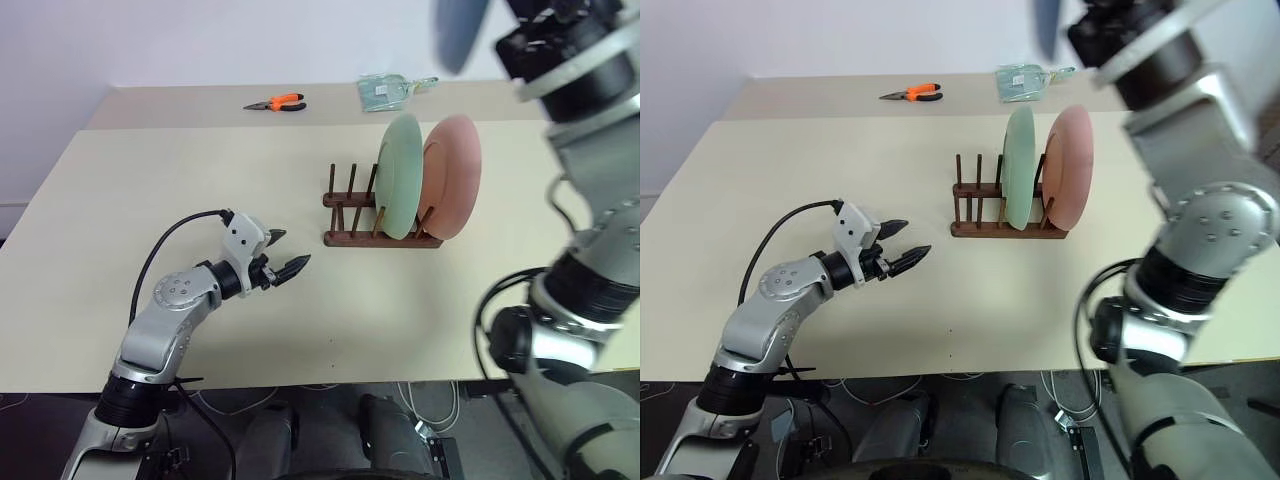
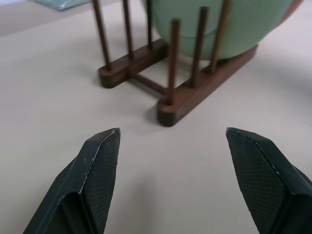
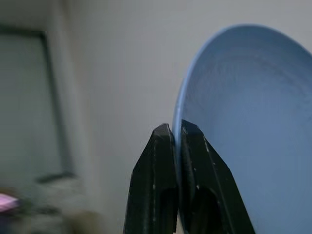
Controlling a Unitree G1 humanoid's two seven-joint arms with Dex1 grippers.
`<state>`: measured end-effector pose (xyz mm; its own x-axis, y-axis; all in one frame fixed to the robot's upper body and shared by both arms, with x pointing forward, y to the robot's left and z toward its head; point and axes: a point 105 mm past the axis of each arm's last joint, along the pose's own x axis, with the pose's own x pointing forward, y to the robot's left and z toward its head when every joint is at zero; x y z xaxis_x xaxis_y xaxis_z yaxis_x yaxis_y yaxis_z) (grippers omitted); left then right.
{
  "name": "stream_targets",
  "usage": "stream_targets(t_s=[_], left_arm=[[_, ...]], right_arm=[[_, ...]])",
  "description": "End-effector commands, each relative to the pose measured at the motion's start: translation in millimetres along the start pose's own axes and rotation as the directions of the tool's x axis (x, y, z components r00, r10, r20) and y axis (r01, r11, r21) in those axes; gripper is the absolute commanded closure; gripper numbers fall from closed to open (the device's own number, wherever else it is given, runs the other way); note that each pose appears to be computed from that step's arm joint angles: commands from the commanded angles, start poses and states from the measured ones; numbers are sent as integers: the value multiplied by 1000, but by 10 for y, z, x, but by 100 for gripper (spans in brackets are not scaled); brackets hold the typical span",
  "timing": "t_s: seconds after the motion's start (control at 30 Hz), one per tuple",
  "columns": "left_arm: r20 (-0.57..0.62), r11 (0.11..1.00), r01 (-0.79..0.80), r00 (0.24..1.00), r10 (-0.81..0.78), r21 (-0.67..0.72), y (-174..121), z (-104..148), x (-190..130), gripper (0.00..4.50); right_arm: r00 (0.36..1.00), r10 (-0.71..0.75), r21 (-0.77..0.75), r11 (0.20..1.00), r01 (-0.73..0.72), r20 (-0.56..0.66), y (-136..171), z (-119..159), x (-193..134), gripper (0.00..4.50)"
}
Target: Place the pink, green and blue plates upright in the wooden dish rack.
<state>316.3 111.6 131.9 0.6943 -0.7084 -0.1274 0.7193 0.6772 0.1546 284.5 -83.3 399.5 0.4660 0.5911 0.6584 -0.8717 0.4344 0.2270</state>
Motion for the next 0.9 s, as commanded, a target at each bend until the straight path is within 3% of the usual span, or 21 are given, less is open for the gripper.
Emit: stream_targets(t_s=[0.03,0.13,0.23,0.77,0.9], left_arm=[[33,999,-25,999,24,31,52,79,-48,94],[39,999,-41,998,40,27,55,81,-60,94],[40,999,-44,998,43,26,34,76,-79,94],[37,999,-40,999,39,22,7,79,-96,94],[35,999,-36,999,36,23,-5,80,-93,94]], right_arm=[[997,-71,226,971,79,-44,-34,-281,93,448],[975,-155,293,936,196,-156,-190,-679,43,448],[959,-207,295,920,258,-192,-283,-836,-17,448],[892,-369,258,864,433,-262,-663,-1032,-243,448],[880,-407,202,866,457,-245,-739,-997,-243,315]])
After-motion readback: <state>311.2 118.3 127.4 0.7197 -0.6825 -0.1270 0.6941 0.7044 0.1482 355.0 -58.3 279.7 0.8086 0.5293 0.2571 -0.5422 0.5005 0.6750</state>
